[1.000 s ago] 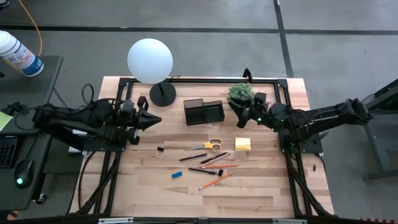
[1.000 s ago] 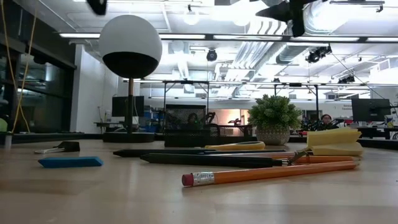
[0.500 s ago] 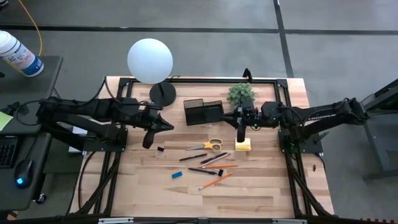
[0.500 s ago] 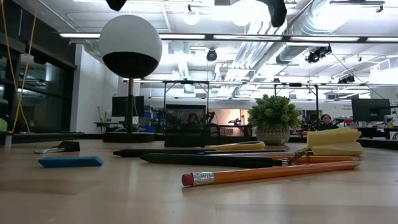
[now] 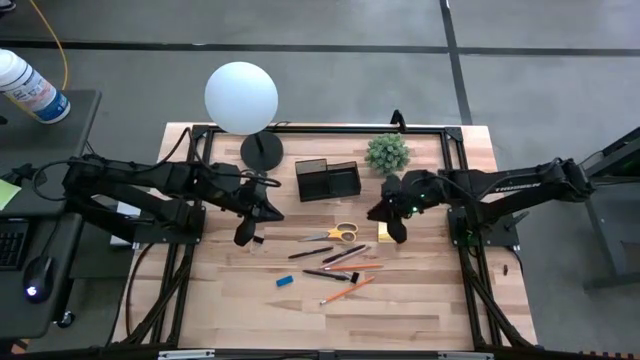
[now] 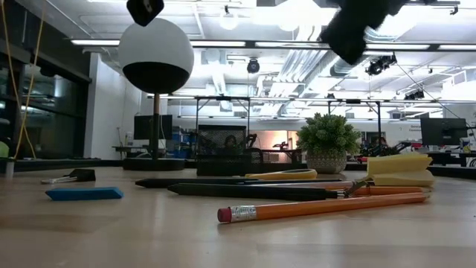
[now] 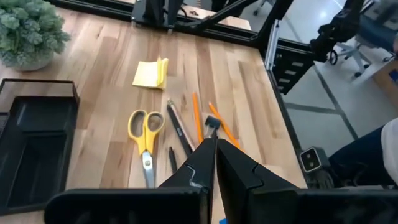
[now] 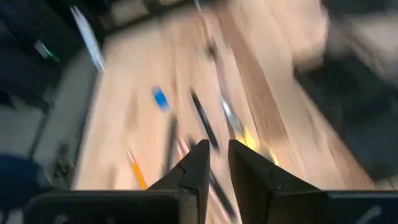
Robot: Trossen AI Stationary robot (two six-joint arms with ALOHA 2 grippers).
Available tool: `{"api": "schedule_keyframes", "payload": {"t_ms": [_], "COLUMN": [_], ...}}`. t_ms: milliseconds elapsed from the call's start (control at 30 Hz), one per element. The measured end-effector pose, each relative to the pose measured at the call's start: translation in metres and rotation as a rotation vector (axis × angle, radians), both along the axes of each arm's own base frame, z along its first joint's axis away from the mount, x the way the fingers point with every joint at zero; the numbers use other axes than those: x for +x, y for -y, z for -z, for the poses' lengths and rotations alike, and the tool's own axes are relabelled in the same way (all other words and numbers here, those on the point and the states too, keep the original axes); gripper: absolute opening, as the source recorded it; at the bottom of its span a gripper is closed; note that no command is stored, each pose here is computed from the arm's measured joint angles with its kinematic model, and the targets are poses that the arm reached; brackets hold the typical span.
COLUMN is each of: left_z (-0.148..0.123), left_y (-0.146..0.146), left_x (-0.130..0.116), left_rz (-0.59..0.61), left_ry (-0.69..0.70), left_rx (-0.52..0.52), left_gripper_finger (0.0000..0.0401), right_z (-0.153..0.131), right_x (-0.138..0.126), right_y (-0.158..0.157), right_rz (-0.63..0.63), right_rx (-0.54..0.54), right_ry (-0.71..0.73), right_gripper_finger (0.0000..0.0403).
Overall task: Pick and place office supplies into organizer
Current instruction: Put the sticky notes into the desk organizer
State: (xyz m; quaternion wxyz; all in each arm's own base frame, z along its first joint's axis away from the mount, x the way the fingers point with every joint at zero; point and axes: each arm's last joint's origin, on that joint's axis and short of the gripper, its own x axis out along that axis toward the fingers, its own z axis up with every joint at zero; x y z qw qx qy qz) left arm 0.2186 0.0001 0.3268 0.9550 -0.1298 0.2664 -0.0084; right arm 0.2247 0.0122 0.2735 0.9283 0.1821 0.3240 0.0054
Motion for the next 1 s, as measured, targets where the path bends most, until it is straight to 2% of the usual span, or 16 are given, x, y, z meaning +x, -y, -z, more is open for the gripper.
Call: {"api": "schedule_keyframes", "payload": {"t_ms": [133, 267, 567, 833, 1000], "left_z": [0.0, 0.0, 0.0, 0.0, 0.0], "left_y": [0.0, 0.0, -0.001, -0.001, -0.002], "left_x": [0.0, 0.0, 0.0, 0.0, 0.0], "left_rz": [0.001, -0.004, -0.029, -0.035, -0.051], "left_ry": [-0.004, -0.004, -0.004, -0.004, -0.004], "left_rx": [0.008, 0.011, 0.026, 0.03, 0.04], "left_gripper_finger": [0.0008, 0.0008, 0.0008, 0.0008, 0.0008], "right_z": [0.013, 0.023, 0.059, 0.086, 0.103], "right_x": [-0.01, -0.011, 0.001, 0.013, 0.019], "right_y": [-0.005, -0.012, -0.016, -0.019, -0.019], "right_rz": [-0.081, -0.163, -0.215, -0.29, -0.283], "right_rx": [-0.048, -0.108, -0.217, -0.212, -0.232], "right_ry": [-0.155, -0.24, -0.483, -0.599, -0.672], "right_gripper_finger": [0.01, 0.0142, 0.0227, 0.0243, 0.0243]}}
